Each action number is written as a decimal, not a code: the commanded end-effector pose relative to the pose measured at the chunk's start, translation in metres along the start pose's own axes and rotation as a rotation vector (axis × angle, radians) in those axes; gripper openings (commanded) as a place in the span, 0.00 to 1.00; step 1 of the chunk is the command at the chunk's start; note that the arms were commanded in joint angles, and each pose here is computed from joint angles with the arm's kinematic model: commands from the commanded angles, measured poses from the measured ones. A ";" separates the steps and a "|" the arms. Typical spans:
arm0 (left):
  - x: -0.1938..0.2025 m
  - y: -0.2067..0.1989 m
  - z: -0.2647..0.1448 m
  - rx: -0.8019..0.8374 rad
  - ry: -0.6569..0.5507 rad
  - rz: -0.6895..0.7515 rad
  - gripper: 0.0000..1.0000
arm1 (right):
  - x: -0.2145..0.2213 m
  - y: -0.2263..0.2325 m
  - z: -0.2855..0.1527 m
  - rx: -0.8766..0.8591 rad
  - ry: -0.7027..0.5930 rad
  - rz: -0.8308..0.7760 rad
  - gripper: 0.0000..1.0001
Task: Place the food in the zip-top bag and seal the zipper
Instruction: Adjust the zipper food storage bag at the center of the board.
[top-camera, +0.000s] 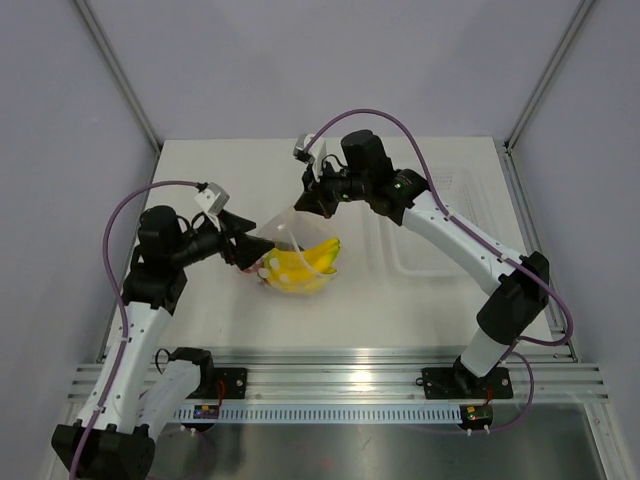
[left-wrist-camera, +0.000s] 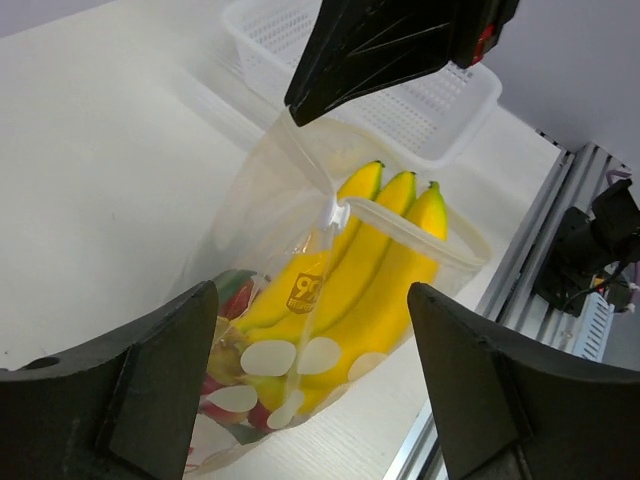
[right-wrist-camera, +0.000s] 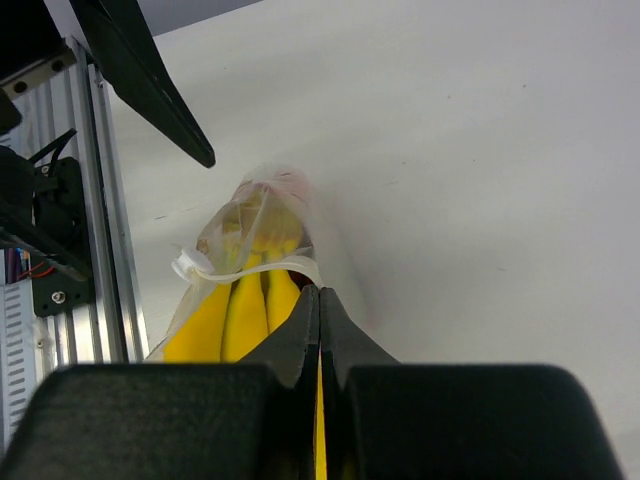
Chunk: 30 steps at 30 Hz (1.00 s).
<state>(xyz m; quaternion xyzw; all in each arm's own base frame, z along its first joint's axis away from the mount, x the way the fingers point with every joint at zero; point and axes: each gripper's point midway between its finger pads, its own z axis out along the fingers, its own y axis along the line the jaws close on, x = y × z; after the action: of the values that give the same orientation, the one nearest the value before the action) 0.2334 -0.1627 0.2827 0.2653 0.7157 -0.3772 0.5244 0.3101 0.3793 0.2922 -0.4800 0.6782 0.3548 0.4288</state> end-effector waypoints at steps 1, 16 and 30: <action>-0.012 0.009 0.011 -0.022 -0.058 0.068 0.75 | -0.032 0.002 -0.006 -0.007 -0.105 -0.010 0.00; -0.004 0.026 0.049 0.047 -0.012 0.259 0.25 | -0.027 0.010 -0.003 -0.066 -0.095 -0.005 0.00; -0.044 0.031 0.030 -0.125 -0.081 0.160 0.85 | -0.026 0.009 -0.005 -0.073 -0.093 -0.004 0.00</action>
<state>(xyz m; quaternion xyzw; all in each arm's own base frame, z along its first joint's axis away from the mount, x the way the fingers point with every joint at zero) 0.2826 -0.1775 0.2694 0.2964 0.7058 -0.3243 0.5557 0.3001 0.3853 0.2980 -0.4781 0.6671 0.3921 0.4155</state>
